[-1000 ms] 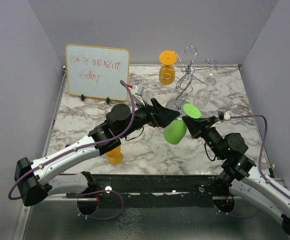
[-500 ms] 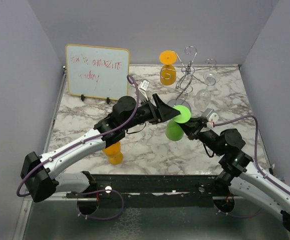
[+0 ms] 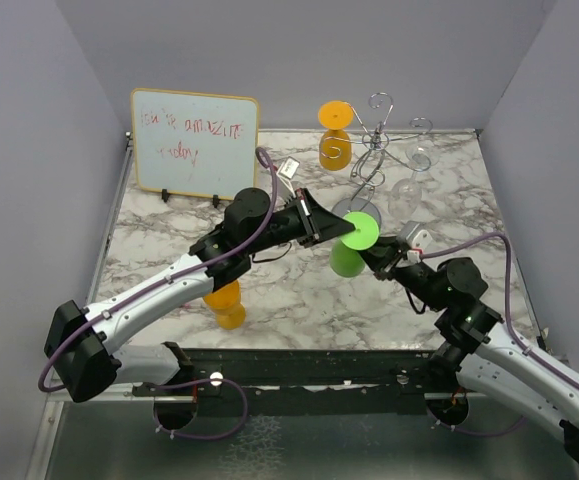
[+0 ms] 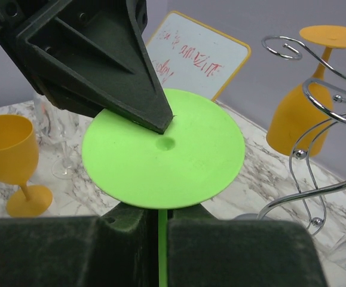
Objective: Place the wine glass upside down on the wine glass rack
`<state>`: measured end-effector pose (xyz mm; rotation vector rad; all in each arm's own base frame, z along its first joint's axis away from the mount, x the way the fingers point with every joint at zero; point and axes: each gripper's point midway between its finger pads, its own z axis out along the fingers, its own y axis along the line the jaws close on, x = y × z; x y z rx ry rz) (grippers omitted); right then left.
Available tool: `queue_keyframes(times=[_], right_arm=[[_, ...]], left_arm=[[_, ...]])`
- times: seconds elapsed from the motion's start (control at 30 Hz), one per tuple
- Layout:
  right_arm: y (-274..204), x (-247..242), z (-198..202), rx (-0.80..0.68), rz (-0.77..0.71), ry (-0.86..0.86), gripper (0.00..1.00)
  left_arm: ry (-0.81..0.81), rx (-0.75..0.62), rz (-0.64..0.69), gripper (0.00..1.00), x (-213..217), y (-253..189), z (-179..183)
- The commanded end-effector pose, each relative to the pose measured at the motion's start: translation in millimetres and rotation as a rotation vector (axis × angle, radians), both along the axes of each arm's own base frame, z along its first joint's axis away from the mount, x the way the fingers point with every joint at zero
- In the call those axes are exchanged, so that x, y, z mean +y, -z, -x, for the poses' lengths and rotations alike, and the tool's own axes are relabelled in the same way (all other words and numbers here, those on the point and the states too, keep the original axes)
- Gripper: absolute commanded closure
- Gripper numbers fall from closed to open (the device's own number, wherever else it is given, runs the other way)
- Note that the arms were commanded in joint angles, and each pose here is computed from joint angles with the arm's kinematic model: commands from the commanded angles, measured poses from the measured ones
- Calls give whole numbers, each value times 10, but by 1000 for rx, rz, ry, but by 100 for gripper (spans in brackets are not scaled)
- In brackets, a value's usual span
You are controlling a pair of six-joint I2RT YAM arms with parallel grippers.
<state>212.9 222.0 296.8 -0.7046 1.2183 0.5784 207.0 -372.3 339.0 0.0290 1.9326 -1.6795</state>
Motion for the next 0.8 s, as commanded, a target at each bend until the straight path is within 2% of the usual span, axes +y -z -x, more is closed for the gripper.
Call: queue_keyframes(times=[0.0, 0.07, 0.13, 0.17, 0.27, 0.33, 0.5, 0.63, 0.77], right_arm=[[-41, 18, -12, 3, -23, -2, 99], [-22, 20, -32, 31, -26, 6, 95], [-16, -7, -81, 81, -47, 38, 74], [-3, -16, -98, 106, -50, 51, 66], [46, -14, -89, 138, -33, 49, 50], [48, -27, -62, 138, -37, 44, 43], [-15, -107, 36, 123, -69, 36, 35], [-106, -186, 108, 128, -98, 40, 35], [-340, -354, 129, 152, -201, 96, 34]], left_arm=[[33, 0, 14, 100, 1, 29, 33], [24, 0, 14, 100, 20, 38, 17], [6, -2, 15, 100, 59, 34, -13], [-5, -4, 14, 100, 81, 33, -37], [-42, -15, 12, 100, 165, 3, -116], [-62, -25, 12, 100, 222, -20, -161], [-115, -34, 8, 100, 367, -66, -314], [-137, -46, 5, 100, 426, -137, -400], [-116, -46, 0, 100, 348, -190, -443]])
